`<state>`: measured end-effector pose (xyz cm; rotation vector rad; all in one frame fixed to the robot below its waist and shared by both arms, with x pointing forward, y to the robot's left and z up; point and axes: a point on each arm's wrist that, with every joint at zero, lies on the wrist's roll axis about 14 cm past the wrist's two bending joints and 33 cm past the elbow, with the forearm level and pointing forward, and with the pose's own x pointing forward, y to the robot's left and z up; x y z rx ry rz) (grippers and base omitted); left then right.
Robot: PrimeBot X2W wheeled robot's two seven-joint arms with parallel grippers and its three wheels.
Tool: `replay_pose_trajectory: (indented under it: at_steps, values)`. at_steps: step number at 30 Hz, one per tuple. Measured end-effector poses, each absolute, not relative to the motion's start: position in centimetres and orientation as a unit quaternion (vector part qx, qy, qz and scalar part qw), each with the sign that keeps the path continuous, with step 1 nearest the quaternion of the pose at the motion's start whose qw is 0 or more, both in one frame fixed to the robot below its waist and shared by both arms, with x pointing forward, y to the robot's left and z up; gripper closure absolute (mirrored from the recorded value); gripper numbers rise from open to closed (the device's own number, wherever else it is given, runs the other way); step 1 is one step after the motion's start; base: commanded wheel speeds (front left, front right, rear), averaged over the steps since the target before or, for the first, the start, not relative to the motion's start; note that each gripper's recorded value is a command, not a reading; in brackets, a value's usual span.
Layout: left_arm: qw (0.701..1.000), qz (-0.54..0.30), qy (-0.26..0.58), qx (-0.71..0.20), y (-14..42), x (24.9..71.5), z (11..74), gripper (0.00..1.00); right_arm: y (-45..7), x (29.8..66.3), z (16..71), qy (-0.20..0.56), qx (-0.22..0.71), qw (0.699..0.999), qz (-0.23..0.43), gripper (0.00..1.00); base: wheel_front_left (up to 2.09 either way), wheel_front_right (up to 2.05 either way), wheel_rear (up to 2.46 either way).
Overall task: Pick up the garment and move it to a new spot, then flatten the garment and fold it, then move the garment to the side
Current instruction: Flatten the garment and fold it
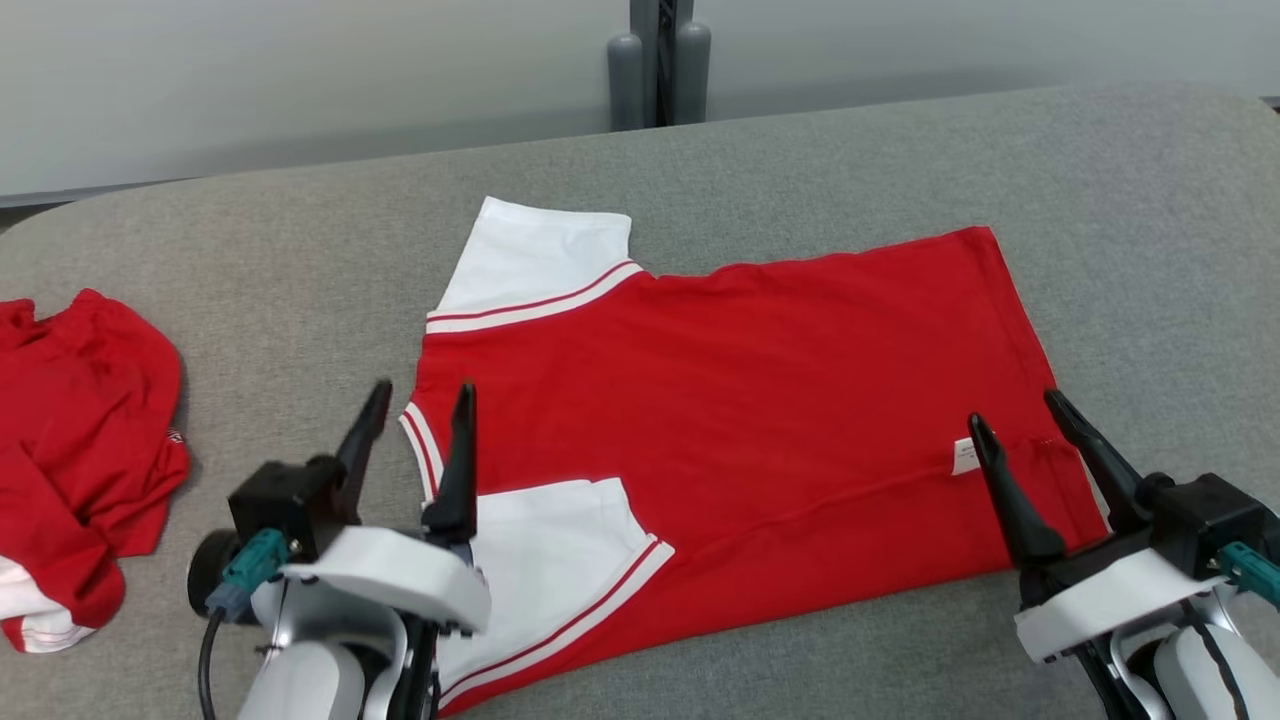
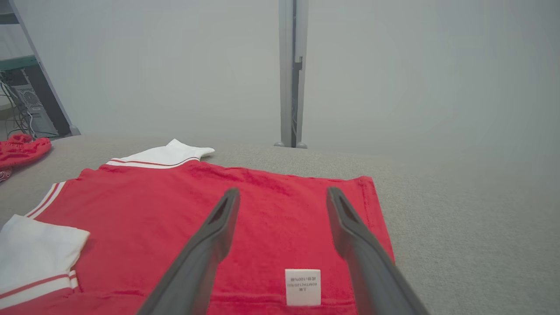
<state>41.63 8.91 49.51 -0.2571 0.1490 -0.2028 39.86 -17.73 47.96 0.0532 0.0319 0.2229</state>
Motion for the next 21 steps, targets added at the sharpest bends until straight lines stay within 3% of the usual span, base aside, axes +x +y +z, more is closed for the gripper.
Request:
replay_pose_trajectory:
  at_steps: [4, 11, 21]
  values:
    - [0.987, -0.099, 0.032, -0.123, 8.4, 43.8, 50.5, 0.00, -17.3, 40.5, 49.1, -0.005, 0.030, 0.994, 0.108, 0.00, 0.00, 0.00, 0.00]
    - [0.987, -0.112, 0.048, -0.103, 7.7, 47.8, 49.0, 0.00, -16.7, 40.6, 47.6, 0.013, 0.039, 0.993, 0.109, 0.00, 0.00, 0.00, 0.00]
    - [0.980, -0.131, 0.140, -0.059, 7.7, 55.5, 44.6, 0.00, -16.9, 42.6, 46.2, 0.025, 0.040, 0.993, 0.104, 0.00, 0.00, 0.00, 0.00]
